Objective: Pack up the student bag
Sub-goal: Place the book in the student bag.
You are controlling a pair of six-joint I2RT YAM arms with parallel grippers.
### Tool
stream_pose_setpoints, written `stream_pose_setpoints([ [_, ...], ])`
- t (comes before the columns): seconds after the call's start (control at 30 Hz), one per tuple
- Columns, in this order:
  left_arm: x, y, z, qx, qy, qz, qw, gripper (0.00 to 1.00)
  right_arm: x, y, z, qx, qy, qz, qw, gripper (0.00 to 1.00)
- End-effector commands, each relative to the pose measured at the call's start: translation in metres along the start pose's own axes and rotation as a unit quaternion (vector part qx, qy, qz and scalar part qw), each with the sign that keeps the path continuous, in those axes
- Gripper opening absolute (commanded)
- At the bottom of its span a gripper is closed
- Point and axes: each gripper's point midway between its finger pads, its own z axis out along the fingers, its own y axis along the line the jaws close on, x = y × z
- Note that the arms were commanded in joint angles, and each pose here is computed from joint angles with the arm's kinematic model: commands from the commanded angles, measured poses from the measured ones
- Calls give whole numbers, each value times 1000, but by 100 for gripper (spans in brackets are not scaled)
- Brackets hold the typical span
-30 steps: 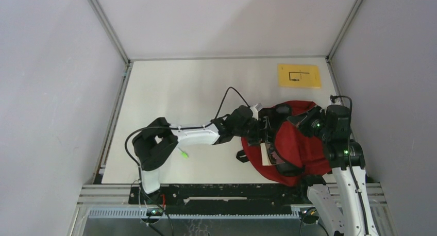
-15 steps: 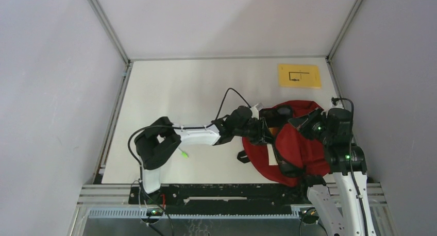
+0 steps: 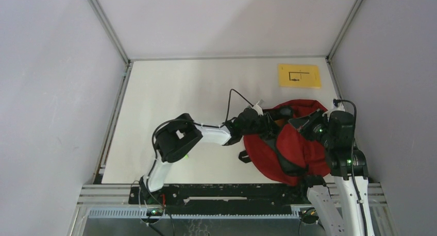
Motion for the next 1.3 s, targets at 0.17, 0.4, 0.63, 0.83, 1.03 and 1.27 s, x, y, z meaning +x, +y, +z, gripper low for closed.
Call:
stream_pose_setpoints([
  [0.17, 6, -64, -9, 74, 1, 55, 996, 59, -14, 12, -2, -19, -29, -7, 999, 0],
  [0.4, 19, -30, -24, -22, 36, 100, 994, 97, -12, 10, 3, -21, -23, -6, 999, 0],
  [0.63, 22, -29, -41, -54, 51, 150, 986, 100, -11, 7, 6, -18, -20, -10, 1000, 0],
  [0.83, 16, -32, -75, -107, 53, 223, 968, 100, -14, -7, 8, 15, -31, -25, 999, 0],
  [1.03, 24, -41, -125, -125, 72, 266, 953, 100, -12, -20, 13, 37, -25, -47, 998, 0],
  [1.27, -12, -31, -193, -152, 3, 255, 955, 100, -6, -35, 16, 56, -23, -68, 996, 0],
])
